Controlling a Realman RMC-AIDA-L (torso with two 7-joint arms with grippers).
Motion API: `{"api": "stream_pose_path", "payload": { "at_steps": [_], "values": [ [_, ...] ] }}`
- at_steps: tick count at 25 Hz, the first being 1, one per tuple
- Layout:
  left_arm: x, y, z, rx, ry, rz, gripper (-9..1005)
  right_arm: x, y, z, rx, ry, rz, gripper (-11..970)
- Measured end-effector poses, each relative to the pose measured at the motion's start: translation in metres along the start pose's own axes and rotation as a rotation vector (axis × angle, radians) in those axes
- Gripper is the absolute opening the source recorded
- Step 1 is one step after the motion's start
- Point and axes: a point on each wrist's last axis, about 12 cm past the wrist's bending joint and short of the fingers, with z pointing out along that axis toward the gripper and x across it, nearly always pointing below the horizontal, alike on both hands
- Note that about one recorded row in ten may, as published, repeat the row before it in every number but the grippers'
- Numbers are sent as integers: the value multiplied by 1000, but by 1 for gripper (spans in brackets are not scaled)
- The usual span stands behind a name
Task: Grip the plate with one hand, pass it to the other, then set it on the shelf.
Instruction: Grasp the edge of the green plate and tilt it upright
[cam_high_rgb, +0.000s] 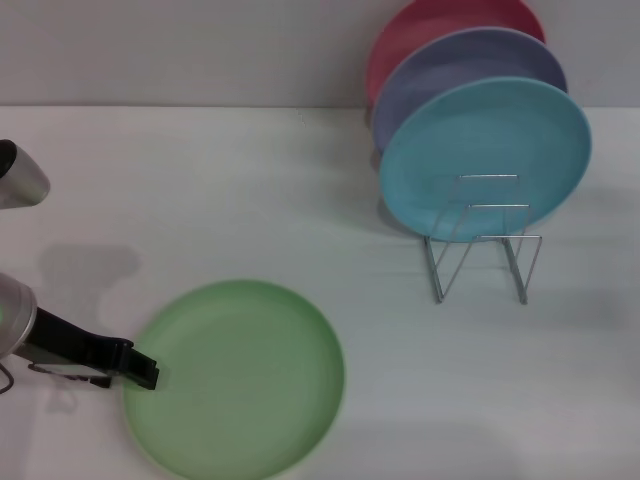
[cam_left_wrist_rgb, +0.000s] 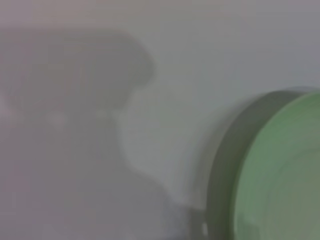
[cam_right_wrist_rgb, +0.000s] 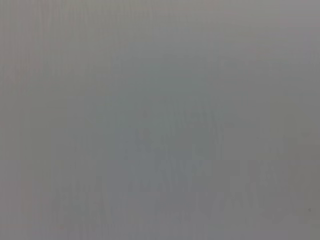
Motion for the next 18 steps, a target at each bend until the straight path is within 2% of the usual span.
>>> {"api": "stream_pose_path", "payload": {
  "at_steps": [2,7,10,18],
  "values": [
    [0,-1,0,-1,3,7,615,0,0,0,0,0,0,725],
    [-1,-3,0,-2,5,14,586,0,1,0,0,-1,2,725],
    [-1,-3,0,-2,6,15,358,0,1,0,0,-2,2,725],
    [-1,-2,0,-3,8,15,253,-1,1,0,-1,-9,2,725]
  ]
}}
